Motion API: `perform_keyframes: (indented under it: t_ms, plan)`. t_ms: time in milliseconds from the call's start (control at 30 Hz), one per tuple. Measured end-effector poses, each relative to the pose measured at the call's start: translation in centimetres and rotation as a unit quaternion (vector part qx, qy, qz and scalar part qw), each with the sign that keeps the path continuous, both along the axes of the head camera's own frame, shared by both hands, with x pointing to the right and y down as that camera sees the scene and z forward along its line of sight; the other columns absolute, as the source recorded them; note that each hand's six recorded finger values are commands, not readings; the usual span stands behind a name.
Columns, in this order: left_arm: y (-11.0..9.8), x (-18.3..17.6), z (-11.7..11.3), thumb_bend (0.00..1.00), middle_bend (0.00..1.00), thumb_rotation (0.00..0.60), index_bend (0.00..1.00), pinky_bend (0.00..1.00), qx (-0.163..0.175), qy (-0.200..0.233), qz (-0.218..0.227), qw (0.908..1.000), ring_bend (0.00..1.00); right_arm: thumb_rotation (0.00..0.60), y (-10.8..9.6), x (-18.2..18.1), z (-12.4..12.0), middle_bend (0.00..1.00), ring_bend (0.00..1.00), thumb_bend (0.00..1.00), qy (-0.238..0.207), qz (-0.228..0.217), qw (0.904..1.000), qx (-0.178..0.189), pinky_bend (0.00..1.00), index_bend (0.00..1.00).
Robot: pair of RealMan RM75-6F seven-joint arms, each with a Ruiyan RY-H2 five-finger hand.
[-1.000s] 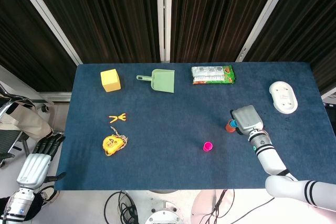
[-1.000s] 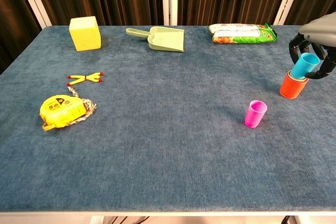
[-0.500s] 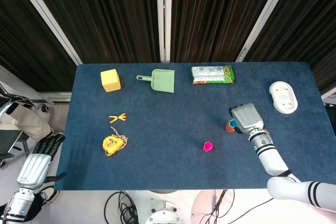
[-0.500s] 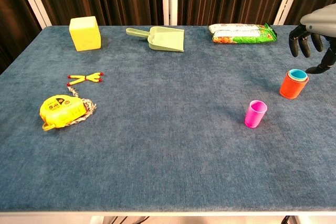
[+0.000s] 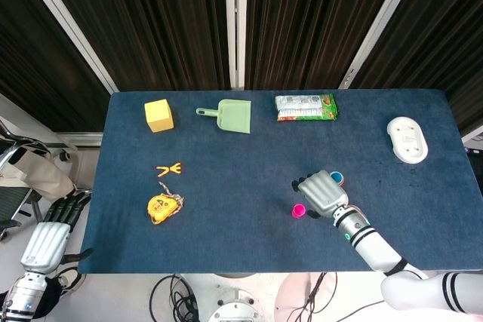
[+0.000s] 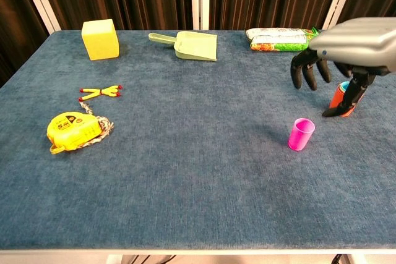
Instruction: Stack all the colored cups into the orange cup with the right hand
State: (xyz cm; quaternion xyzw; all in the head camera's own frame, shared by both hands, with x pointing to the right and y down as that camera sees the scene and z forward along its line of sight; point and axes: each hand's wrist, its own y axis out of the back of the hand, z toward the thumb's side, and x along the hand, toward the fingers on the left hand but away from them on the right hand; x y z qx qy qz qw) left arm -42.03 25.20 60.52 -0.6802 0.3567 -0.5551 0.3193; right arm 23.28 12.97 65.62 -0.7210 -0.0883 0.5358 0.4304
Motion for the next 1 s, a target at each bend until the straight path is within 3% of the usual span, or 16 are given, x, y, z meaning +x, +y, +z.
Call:
perform_keyframes:
  t_ms: [233, 700, 1000]
  plan:
    - [0.1, -0.2, 0.0, 0.02, 0.00, 0.600, 0.02, 0.00, 0.000, 0.002, -0.002, 1.0000, 0.00, 0.600, 1.4, -0.7, 0.4, 0.42, 0.44, 0.07, 0.009, -0.025, 0.9996, -0.007, 0.55, 0.36]
    - [0.2, -0.5, 0.1, 0.02, 0.00, 0.600, 0.02, 0.00, -0.001, 0.003, -0.006, 1.0000, 0.00, 0.600, 2.6, -1.9, 3.6, 0.41, 0.43, 0.08, 0.040, -0.040, 0.9983, -0.017, 0.54, 0.35]
    - [0.1, -0.7, 0.0, 0.02, 0.00, 0.600, 0.02, 0.00, 0.000, 0.005, -0.006, 1.0000, 0.00, 0.600, 2.9, -2.1, 4.7, 0.42, 0.46, 0.13, 0.054, -0.036, 0.9978, -0.013, 0.60, 0.38]
